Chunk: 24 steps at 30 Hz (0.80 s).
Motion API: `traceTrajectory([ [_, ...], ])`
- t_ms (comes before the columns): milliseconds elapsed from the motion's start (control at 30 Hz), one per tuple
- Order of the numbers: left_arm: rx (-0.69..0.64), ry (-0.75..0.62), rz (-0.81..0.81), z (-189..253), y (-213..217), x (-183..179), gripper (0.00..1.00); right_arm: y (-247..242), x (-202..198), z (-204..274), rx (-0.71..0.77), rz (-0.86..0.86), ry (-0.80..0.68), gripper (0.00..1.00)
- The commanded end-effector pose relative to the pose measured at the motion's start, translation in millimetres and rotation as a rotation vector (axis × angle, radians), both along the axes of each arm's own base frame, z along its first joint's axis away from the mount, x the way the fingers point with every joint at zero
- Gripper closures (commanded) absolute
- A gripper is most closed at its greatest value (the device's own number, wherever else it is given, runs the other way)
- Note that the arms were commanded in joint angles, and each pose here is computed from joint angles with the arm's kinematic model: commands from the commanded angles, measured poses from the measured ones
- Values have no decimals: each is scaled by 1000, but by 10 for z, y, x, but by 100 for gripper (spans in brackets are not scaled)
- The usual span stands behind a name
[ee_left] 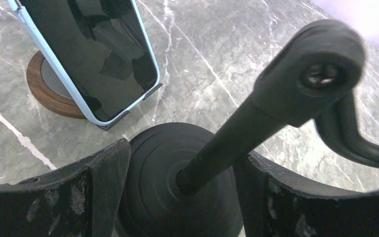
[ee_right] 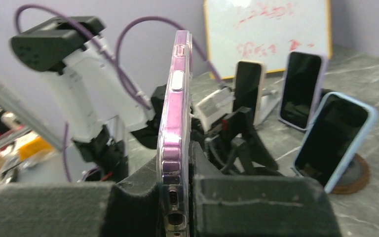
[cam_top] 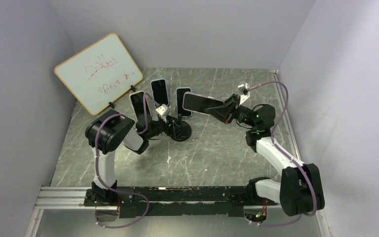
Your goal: Place the phone on the phone stand
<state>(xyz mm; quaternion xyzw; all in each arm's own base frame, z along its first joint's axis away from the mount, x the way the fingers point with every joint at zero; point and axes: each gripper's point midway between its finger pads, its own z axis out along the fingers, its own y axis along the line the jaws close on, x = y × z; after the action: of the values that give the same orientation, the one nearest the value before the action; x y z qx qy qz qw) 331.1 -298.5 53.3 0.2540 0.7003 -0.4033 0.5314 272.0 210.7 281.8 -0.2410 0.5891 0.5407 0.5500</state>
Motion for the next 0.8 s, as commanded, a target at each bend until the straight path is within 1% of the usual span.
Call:
traceTrajectory([
  [0,-51,-99,-50,170,-107,74,21,132,-362,208,-3,229,-100,100],
  [100,-56,-110,-67,150,-122,53,24,234,-476,112,-24,323,-79,100],
  [167,-52,-109,-76,122,-120,25,30,321,-530,39,-43,369,-71,100],
  [200,-48,-107,-82,101,-118,12,36,369,-539,-14,-57,381,-68,100],
  [233,-47,-105,-92,85,-126,-7,44,414,-537,-95,-75,389,-45,100],
  [267,-46,-104,-101,68,-127,-28,51,457,-527,-161,-96,389,-58,100],
  [300,-49,-101,-110,56,-133,-45,55,493,-532,-217,-110,393,-42,100],
  [333,-52,-101,-123,49,-145,-68,61,530,-532,-255,-125,393,-65,100],
  [400,-55,-97,-142,24,-156,-101,74,546,-525,-289,-129,382,-76,100],
  [467,-55,-94,-156,-5,-164,-125,91,534,-505,-337,-124,355,-88,100],
  [500,-55,-95,-161,-16,-167,-135,95,527,-479,-361,-121,331,-94,100],
  [633,-45,-88,-197,-74,-183,-194,95,516,-400,-462,-90,265,-131,100],
  [767,-34,-80,-237,-102,-210,-243,95,533,-376,-499,-33,259,-183,100],
])
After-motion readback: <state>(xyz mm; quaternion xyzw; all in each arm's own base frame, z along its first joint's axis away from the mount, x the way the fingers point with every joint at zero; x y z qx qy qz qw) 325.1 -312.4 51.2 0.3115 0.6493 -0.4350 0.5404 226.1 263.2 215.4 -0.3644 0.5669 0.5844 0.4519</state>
